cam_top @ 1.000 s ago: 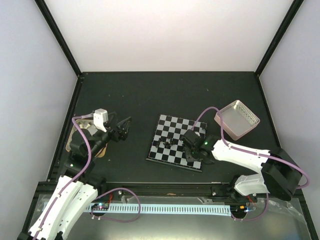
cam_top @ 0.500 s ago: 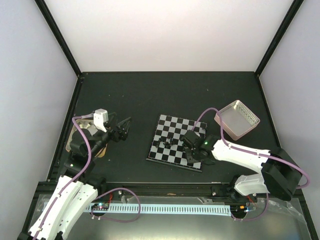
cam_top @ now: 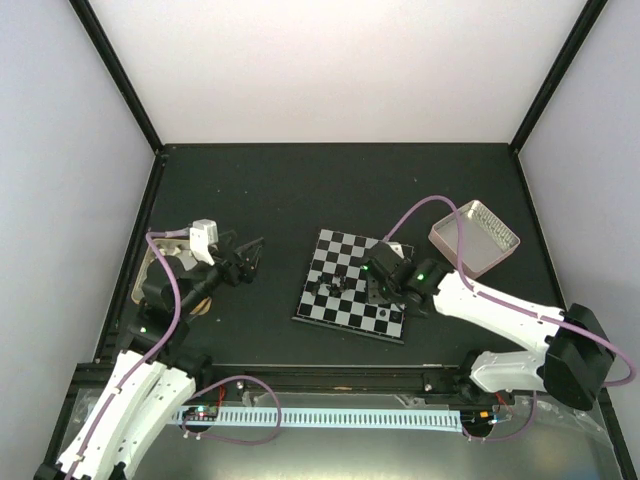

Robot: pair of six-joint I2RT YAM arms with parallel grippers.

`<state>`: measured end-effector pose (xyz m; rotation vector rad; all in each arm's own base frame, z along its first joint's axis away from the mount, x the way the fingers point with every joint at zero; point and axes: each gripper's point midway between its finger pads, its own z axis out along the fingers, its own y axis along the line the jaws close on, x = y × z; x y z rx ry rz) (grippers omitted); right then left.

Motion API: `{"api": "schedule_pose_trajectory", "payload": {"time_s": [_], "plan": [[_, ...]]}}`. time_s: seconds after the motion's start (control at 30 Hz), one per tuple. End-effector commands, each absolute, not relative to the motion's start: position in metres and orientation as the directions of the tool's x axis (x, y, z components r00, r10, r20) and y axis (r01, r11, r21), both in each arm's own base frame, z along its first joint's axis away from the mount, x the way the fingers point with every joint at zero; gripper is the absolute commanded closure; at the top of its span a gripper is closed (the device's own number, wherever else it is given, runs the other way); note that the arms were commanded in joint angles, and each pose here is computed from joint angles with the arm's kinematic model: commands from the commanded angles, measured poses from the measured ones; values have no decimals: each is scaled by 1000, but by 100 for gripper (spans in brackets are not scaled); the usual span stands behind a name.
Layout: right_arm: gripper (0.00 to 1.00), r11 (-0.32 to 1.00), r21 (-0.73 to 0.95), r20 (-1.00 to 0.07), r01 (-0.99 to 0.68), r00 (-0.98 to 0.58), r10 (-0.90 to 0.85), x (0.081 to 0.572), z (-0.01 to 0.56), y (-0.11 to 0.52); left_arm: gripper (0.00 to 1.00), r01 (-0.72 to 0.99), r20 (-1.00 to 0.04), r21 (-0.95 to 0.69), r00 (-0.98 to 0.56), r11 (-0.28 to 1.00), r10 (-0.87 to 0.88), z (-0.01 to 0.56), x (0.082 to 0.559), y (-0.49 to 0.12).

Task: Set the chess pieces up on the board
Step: Pick up the chess piece from the chessboard.

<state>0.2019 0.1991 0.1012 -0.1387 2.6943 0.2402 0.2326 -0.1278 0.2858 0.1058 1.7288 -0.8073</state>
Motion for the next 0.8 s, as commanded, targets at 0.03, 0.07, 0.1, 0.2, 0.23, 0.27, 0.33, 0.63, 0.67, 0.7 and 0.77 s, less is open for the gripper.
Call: {"api": "schedule_pose_trajectory", "payload": {"time_s": [0.03,0.07,0.1,0.2,0.23,0.27,0.33,0.63,0.67,0.7,0.77], "plan": [[66,986,157,-516,-50,-856,39,237,111,211,1,404,-830,-535,-413,742,-374,287,231,-127],[67,987,155,-519,-43,-853,44,240,109,213,1,390,-821,-542,-435,745,-369,282,232,-127],[68,988,148,-518,-33,-854,49,244,106,213,1,383,-814,-543,-460,747,-355,275,232,-129],[74,991,132,-499,-5,-864,62,254,94,212,1,398,-798,-536,-526,745,-293,261,230,-138],[76,992,123,-497,5,-865,66,256,91,210,1,401,-795,-532,-539,746,-278,258,230,-139],[78,993,115,-500,15,-863,71,259,90,209,1,400,-795,-524,-545,752,-265,256,232,-140],[79,996,89,-496,23,-866,64,262,85,207,1,383,-796,-506,-552,773,-247,250,236,-138],[83,998,62,-444,-29,-896,1,258,59,212,1,360,-780,-495,-584,791,-223,243,243,-138],[86,998,63,-443,-31,-897,0,258,58,212,1,361,-778,-498,-588,788,-222,243,242,-139],[88,998,61,-440,-33,-898,-3,257,56,212,1,363,-776,-500,-592,786,-220,243,242,-140],[92,998,56,-442,-32,-897,-4,257,56,210,1,366,-773,-502,-596,783,-217,243,241,-141]]}}
